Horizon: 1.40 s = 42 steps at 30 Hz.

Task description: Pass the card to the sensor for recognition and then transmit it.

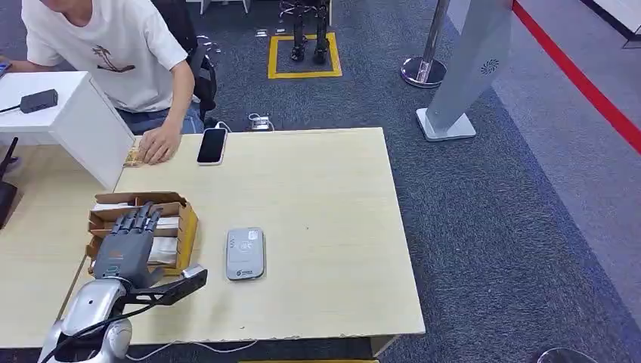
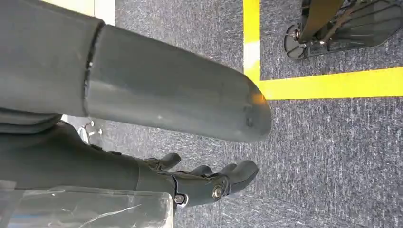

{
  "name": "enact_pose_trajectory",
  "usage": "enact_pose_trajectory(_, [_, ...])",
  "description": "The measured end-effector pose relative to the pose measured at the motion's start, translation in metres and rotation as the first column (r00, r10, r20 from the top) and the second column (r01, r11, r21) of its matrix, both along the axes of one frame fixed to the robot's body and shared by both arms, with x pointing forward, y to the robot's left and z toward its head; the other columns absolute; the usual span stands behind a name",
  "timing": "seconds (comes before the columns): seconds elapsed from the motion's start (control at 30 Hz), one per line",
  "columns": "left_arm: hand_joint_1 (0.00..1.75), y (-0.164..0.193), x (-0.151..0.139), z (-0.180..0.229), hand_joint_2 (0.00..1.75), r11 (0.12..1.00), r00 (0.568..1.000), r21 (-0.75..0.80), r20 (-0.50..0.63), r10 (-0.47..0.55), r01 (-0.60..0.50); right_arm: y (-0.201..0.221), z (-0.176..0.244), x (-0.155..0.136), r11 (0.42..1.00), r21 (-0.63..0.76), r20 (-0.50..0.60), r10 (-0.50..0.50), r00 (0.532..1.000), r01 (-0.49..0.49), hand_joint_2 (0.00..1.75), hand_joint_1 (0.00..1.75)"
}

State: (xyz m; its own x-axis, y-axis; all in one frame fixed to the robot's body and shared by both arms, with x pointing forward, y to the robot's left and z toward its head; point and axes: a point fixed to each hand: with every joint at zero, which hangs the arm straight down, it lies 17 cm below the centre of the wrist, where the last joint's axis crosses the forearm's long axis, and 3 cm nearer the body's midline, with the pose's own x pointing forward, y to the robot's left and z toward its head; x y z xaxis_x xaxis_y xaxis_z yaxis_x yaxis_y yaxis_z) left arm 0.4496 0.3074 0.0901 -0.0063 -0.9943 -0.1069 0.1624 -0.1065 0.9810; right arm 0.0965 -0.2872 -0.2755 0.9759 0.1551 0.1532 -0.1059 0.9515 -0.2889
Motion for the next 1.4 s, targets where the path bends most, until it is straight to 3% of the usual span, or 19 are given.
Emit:
enact_pose_trajectory(0.7, [0.00, 0.013, -0.003, -0.006, 1.75, 1.000, 0.999, 0.024, -0.033, 0.012, -0.011, 0.000, 0.000, 0.000, 1.000, 0.002, 0.000, -0.012, 1.000, 0.012, 0.00, 0.00])
enact_pose_trajectory(0.73, [0.73, 0.013, -0.003, -0.006, 1.75, 1.000, 0.999, 0.024, -0.034, 0.012, -0.011, 0.000, 0.000, 0.000, 1.000, 0.002, 0.003, -0.011, 1.000, 0.011, 0.00, 0.00])
enact_pose_trajectory(0.77, [1.75, 0.013, -0.003, -0.006, 1.75, 1.000, 0.999, 0.023, -0.034, 0.012, -0.011, 0.000, 0.000, 0.000, 1.000, 0.002, 0.003, -0.011, 1.000, 0.011, 0.00, 0.00])
enact_pose_trajectory(1.4, [1.75, -0.006, 0.002, 0.002, 1.75, 1.000, 1.000, 0.012, 0.006, -0.025, 0.025, 0.000, 0.000, 0.000, 1.000, 0.002, 0.003, -0.012, 1.000, 0.012, 0.00, 0.00])
